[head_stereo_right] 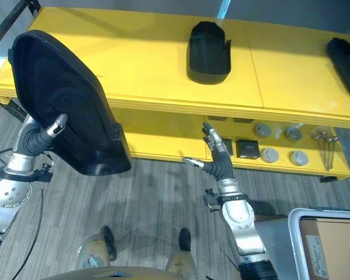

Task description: Move parts from the plastic box to the shelf.

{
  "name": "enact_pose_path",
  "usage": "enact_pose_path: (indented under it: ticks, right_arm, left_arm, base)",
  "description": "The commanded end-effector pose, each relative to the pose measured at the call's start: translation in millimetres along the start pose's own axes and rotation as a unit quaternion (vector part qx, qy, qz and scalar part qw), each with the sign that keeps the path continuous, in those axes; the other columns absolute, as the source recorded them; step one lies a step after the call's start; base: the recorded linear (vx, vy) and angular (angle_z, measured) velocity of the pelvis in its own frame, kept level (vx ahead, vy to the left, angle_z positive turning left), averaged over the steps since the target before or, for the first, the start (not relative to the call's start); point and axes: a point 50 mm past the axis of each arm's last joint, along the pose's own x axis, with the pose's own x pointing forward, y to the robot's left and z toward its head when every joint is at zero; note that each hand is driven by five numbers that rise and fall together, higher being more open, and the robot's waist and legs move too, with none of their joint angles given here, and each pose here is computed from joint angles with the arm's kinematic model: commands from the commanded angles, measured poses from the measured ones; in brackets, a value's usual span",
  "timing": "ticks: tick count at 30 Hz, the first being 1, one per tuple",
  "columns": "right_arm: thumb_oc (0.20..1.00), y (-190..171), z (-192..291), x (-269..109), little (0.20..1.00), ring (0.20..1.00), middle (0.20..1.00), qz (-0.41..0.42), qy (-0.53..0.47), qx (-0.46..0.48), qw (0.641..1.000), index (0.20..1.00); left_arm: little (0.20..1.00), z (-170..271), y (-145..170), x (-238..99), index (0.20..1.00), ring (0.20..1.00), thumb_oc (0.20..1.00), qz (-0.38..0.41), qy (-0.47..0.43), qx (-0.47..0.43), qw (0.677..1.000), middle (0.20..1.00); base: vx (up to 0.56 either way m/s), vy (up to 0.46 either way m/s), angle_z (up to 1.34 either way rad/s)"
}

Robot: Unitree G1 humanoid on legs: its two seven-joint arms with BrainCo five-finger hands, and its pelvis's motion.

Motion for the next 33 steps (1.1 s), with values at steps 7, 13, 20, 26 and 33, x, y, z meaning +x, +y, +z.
enact_pose_path:
  ticks: [7,13,20,26,33]
  right_arm:
    - [1.000,3,24,6,1.000,1.000,1.000,0.032,-0.066,-0.031,0.997,1.000]
    - [1.000,5,27,7,1.000,1.000,1.000,0.048,-0.072,-0.017,0.996,1.000]
    - [1.000,-5,39,8,1.000,1.000,1.000,0.055,-0.101,-0.043,0.992,1.000]
    - [1.000,-7,60,12,1.000,1.000,1.000,0.064,-0.156,-0.069,0.983,1.000]
    - [1.000,-12,79,14,1.000,1.000,1.000,0.059,-0.202,-0.105,0.972,1.000]
  left_arm:
    - [0.200,15,14,8,0.200,0.200,0.200,0.066,-0.047,-0.056,0.995,0.200]
    - [0.200,8,-2,8,0.200,0.200,0.200,0.051,-0.015,-0.132,0.990,0.200]
    - [0.200,13,-21,13,0.200,0.200,0.200,0.040,-0.020,-0.181,0.983,0.200]
    - [0.200,12,-22,7,0.200,0.200,0.200,0.048,-0.011,-0.180,0.982,0.200]
    - [0.200,14,-14,9,0.200,0.200,0.200,0.071,-0.022,-0.171,0.982,0.200]
  base:
    - [0.16,0.192,-0.04]
    - [0.20,0.136,0.01]
    - [0.27,0.008,0.24]
    - [0.17,-0.065,-0.28]
    - [0.12,-0.114,-0.19]
